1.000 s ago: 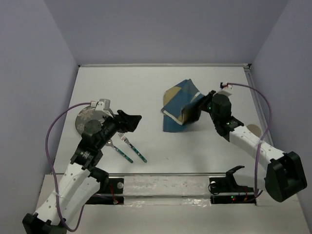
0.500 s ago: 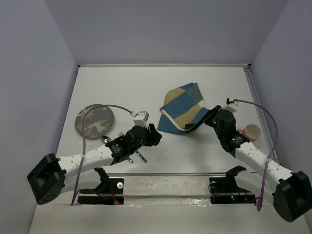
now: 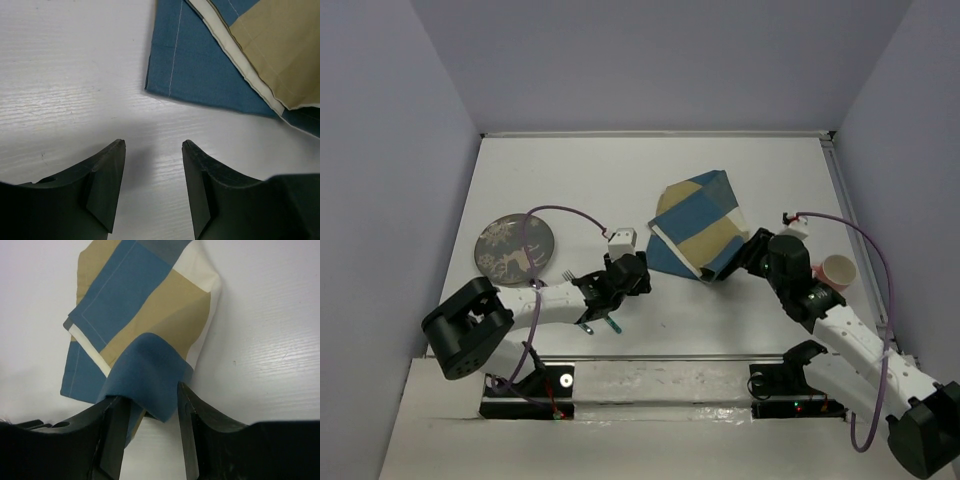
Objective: Set the dinner table for one person
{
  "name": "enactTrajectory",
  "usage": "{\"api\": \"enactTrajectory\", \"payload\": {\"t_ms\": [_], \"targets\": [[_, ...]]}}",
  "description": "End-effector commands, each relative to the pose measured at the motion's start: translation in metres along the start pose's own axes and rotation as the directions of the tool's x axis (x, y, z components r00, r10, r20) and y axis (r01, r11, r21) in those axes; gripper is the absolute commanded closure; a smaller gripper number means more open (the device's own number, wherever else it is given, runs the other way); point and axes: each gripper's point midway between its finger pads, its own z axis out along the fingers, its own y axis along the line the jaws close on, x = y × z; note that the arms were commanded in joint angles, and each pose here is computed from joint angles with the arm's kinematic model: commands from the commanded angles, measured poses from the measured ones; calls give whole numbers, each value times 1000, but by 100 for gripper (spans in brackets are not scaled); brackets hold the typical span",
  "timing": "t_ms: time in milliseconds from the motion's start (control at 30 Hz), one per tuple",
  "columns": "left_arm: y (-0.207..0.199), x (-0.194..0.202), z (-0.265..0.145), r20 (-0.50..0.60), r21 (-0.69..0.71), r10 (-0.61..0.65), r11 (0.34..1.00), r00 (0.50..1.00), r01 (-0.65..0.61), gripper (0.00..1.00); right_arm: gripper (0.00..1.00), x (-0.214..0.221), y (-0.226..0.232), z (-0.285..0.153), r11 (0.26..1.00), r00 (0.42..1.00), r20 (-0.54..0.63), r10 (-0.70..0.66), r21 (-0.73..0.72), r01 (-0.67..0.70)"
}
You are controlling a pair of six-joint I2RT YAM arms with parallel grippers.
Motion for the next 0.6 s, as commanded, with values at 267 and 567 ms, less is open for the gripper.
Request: {"api": "enactTrajectory", "payload": {"t_ms": [267,567], "targets": [[-11,-29,31,108,-47,-86,995,990,91,40,51,-30,49,-41,964,982,-31,-188,-195,179],[-7,-33,55,113,-60,-143,987,983,150,41,53,-28,86,-54,889,941,-53,-334,-348,297]]}}
